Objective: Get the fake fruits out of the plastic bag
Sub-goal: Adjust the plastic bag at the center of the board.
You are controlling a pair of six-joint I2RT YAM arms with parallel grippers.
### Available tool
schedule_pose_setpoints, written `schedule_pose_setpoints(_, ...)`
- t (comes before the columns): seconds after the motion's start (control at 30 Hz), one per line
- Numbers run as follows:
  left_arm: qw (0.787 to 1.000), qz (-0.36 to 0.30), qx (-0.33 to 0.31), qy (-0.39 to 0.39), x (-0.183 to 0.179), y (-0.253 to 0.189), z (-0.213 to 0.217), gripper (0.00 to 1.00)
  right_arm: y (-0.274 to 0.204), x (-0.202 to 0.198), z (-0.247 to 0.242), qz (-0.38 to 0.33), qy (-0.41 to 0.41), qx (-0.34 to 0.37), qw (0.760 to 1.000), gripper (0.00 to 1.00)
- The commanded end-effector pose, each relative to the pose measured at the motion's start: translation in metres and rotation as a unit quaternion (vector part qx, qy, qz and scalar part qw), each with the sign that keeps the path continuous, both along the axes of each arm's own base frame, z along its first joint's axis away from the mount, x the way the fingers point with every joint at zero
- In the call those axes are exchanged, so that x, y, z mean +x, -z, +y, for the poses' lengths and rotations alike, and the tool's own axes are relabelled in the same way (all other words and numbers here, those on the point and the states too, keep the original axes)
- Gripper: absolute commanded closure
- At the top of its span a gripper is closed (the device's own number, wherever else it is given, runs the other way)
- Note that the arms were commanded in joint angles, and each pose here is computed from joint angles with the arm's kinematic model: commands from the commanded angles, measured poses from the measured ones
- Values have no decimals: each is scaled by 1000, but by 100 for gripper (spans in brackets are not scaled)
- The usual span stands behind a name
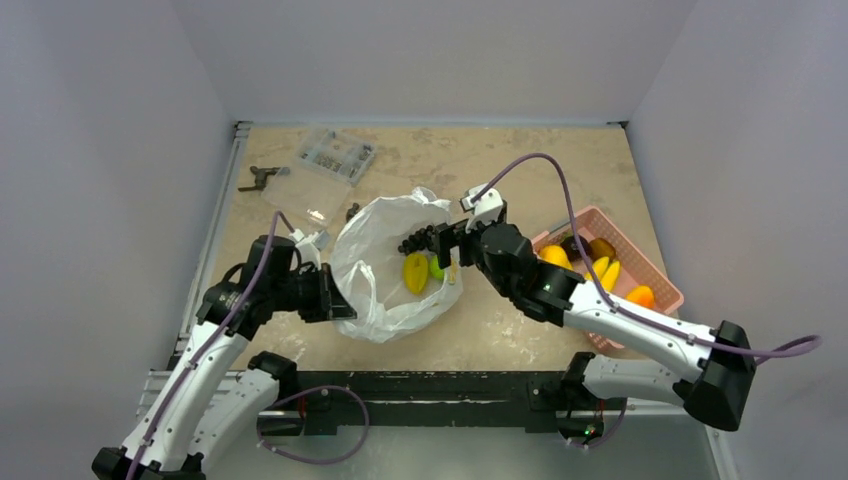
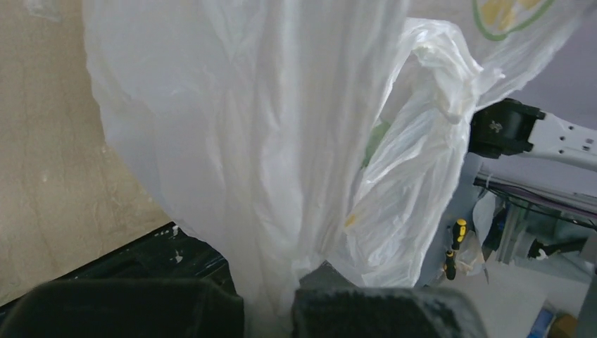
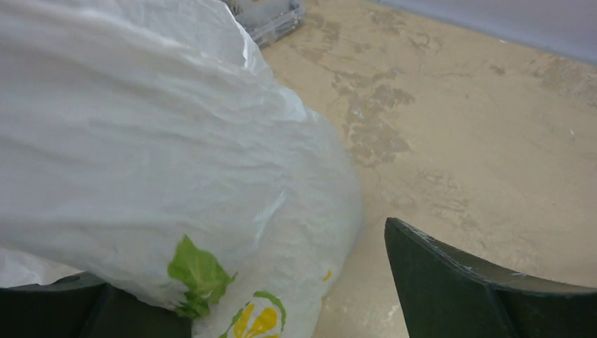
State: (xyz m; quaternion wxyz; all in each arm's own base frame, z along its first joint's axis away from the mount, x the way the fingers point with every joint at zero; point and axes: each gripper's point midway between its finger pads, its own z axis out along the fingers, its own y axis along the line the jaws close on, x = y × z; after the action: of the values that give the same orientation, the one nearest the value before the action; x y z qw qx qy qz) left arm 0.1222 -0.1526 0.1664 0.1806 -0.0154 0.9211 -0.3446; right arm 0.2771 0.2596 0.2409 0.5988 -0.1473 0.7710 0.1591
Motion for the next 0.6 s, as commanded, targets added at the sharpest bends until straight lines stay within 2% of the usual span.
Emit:
schedule_pose_setpoints(0.0, 994, -35, -88, 59, 0, -27, -26, 100, -4, -20, -32, 23, 13, -63, 998, 7)
schedule_pose_setpoints(0.13, 989, -37, -110, 95, 9, -38, -38, 100, -12, -46, -36, 59, -24, -56, 996, 1)
schedule_pose_setpoints(0.33, 982, -18, -119, 144, 24, -28, -50, 100, -42, -101, -25, 88, -155, -4, 984, 3)
schedule_pose_setpoints(0.4, 980, -18, -118, 156, 29, -27, -53, 100, -53, -123, -9, 80, -235, 17, 969, 4)
schedule_pose_setpoints(0.47, 980, -19, -118, 162, 33, -25, -55, 100, -59, -151, 15, 75, -334, 25, 939, 8)
schedule_pose_setpoints(0.57, 979, -15, -118, 163, 35, -18, -56, 100, -70, -184, 56, 69, -431, 62, 898, 24)
